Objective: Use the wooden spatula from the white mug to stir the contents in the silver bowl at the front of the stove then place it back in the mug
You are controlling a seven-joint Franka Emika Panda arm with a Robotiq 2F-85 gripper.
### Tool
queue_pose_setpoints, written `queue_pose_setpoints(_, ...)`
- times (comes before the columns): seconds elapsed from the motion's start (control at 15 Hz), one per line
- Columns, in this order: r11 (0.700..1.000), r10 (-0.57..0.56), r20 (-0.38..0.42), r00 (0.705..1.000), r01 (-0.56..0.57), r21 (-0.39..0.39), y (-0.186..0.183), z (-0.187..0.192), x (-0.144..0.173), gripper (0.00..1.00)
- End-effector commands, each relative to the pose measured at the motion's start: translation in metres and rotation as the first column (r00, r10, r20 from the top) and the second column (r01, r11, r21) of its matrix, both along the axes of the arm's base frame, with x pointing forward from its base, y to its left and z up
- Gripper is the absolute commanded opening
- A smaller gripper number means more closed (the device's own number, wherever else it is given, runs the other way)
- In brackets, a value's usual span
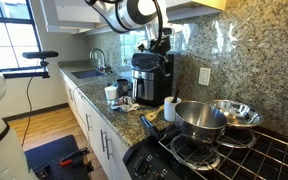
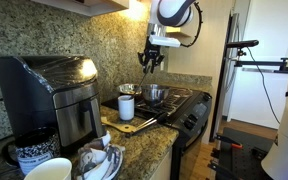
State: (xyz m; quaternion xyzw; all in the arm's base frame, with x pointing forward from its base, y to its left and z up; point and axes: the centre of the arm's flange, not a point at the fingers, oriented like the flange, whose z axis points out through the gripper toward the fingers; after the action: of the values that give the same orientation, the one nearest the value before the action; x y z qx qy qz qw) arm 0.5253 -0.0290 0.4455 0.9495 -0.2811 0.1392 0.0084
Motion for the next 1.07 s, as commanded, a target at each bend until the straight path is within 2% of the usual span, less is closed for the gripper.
queue_pose_setpoints(0.0,1.000,0.005,-0.030,1.000,-0.005,-0.006,0.006,0.008,-0.004,0.73)
queue_pose_setpoints(0.2,1.000,-0.024,-0.040,0.999,0.024,0.001,-0.001,0.012,-0.006,0.95)
queue_pose_setpoints(0.27,0.999,-0.035,-0.040,0.999,0.035,0.000,-0.005,0.014,-0.006,1.00)
queue_pose_setpoints(0.4,0.999,-0.051,-0.023,0.998,0.051,0.000,-0.021,0.023,-0.004,1.00)
queue_pose_setpoints(0.47,1.000,-0.025,-0.025,0.999,0.025,0.001,-0.011,0.007,-0.002,1.00)
queue_pose_setpoints(1.0,1.000,-0.023,-0.029,0.999,0.023,0.001,-0.011,0.005,-0.002,1.00)
